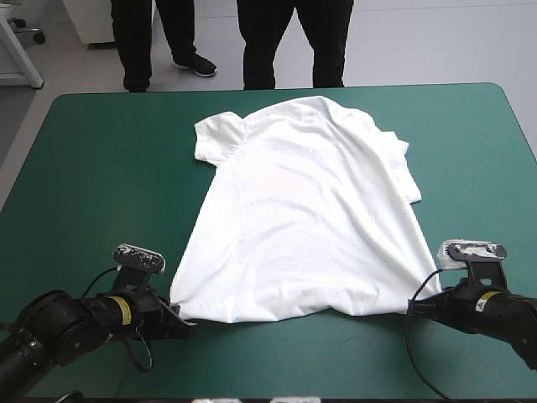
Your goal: Fold the cloth
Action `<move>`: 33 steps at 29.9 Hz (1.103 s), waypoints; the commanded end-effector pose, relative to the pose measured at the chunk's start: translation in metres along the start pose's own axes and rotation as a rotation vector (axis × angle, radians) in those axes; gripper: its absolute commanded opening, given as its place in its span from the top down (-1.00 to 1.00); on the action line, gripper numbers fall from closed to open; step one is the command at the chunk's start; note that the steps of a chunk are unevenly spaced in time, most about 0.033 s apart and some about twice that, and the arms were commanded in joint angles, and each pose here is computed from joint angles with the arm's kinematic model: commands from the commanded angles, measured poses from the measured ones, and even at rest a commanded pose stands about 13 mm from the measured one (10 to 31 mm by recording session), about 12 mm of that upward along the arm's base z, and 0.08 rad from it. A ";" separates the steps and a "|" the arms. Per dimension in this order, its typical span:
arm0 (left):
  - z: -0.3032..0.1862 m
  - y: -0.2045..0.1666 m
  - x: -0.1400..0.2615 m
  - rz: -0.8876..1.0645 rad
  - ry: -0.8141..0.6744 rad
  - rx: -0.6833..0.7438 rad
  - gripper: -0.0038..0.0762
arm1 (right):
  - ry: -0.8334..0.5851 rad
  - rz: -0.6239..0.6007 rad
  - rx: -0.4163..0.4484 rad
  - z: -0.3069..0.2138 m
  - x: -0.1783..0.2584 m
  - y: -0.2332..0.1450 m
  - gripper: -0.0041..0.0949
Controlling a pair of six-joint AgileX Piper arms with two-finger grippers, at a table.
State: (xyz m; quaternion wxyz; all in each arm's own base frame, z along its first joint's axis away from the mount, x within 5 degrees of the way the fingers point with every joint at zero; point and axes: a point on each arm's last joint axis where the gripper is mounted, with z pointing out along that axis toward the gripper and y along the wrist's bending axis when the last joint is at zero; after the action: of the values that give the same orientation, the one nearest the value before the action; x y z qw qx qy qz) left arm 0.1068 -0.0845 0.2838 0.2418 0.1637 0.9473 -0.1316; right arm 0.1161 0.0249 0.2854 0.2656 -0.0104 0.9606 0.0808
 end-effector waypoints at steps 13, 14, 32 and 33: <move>0.002 0.000 0.029 -0.067 0.076 0.043 0.92 | 0.013 0.027 -0.032 -0.015 0.008 0.003 0.95; 0.002 0.000 0.029 -0.067 0.076 0.043 0.92 | 0.013 0.027 -0.032 -0.015 0.008 0.003 0.92; -0.068 -0.017 -0.016 -0.067 -0.118 0.141 -0.57 | -0.170 -0.004 -0.013 -0.081 -0.031 0.010 -0.28; -0.078 -0.017 -0.022 -0.058 -0.159 0.136 -0.53 | -0.191 -0.004 -0.006 -0.090 -0.034 0.010 -0.27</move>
State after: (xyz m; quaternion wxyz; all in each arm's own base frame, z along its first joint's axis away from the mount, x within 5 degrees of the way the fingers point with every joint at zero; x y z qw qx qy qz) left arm 0.0836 -0.0817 0.3263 0.2283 0.1403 0.9435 -0.1951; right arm 0.1001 0.0234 0.3480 0.2994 -0.0092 0.9497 0.0909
